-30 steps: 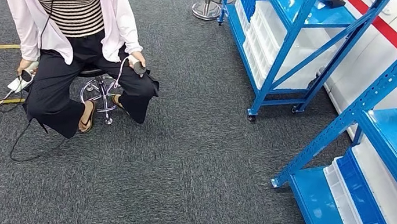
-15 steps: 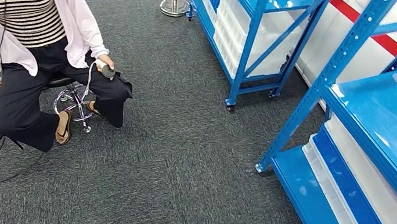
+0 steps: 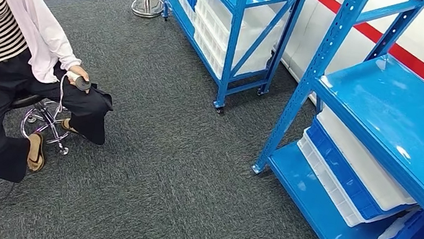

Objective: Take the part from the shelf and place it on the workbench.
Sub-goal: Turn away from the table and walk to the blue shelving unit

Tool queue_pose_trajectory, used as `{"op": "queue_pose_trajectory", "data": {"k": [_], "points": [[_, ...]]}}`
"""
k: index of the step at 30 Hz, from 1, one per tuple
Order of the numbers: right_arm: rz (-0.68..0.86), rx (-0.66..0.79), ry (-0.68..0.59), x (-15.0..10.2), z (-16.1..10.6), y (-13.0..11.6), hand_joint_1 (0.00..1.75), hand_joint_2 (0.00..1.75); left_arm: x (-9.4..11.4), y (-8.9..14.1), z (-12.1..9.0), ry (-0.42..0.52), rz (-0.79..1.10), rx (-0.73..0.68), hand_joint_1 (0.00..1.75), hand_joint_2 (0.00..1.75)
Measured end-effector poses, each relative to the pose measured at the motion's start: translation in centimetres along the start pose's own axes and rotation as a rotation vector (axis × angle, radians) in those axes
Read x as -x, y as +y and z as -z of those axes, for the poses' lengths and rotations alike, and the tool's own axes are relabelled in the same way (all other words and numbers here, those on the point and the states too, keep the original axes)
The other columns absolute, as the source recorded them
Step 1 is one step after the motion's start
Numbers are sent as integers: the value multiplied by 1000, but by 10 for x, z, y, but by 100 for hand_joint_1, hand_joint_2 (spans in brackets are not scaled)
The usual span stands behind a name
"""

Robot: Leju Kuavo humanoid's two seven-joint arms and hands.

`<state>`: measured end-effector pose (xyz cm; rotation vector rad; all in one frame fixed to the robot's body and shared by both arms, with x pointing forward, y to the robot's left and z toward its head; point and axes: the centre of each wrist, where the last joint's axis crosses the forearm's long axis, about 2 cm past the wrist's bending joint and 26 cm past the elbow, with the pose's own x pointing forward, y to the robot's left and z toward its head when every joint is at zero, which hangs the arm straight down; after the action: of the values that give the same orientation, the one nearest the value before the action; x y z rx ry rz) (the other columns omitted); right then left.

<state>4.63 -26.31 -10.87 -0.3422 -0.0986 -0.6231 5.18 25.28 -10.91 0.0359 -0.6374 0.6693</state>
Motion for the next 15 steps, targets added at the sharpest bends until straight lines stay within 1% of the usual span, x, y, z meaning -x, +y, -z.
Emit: {"op": "queue_pose_trajectory", "data": {"k": [10,15], "points": [[2,-2,-3,-2,0,1,0,0,0,1,0,0,1,-3,0,0],[2,0,-5,-1,0,0,0,0,-3,-2,2,-8,-1,2,0,0]]}}
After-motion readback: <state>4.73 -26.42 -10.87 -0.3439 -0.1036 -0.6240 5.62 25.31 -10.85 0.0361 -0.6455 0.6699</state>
